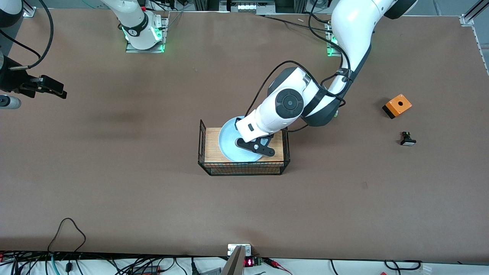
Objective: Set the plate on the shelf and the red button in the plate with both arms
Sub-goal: 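Carry the button with the left gripper over the plate, then release the button onto the plate with the left gripper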
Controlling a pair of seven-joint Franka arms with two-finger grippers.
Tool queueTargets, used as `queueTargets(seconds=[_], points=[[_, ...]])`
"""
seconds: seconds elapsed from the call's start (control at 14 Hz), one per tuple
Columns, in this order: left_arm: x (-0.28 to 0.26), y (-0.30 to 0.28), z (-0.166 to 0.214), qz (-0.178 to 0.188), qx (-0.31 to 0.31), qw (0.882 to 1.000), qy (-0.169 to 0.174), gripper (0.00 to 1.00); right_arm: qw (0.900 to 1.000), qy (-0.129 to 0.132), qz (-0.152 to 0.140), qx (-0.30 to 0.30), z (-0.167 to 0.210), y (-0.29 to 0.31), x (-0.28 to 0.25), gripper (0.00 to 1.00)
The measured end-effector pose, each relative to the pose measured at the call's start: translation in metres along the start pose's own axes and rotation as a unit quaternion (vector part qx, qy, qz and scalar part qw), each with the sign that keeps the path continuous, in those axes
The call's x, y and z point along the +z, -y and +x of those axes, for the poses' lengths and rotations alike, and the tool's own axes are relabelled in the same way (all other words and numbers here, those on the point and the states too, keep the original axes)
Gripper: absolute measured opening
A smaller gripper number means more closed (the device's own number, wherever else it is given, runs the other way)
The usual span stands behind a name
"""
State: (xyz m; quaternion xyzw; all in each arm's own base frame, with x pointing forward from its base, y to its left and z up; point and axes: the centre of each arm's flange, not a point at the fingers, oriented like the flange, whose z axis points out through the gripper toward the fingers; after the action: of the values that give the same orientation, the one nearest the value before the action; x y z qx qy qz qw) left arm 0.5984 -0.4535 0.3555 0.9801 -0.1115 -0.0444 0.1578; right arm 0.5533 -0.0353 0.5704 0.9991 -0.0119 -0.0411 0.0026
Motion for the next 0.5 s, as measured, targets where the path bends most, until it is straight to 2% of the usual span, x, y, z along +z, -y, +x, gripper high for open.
queueTargets(seconds=[0.29,0.36,0.5], points=[[-0.032,0.001,0.006,-0.003,-0.001,1.000,-0.017,0.96,1.000,0.000,0.000,0.000,0.000,0.000,0.000,1.00],[-0.047,0.002,0.002,0.003,-0.001,1.000,-0.008,1.00,1.000,-0.001,0.000,0.000,0.000,0.000,0.000,1.00],[-0.088,0.013,-0.009,0.022,-0.007,1.000,0.017,1.00,1.000,-0.002,0.000,0.000,0.000,0.000,-0.001,1.00]])
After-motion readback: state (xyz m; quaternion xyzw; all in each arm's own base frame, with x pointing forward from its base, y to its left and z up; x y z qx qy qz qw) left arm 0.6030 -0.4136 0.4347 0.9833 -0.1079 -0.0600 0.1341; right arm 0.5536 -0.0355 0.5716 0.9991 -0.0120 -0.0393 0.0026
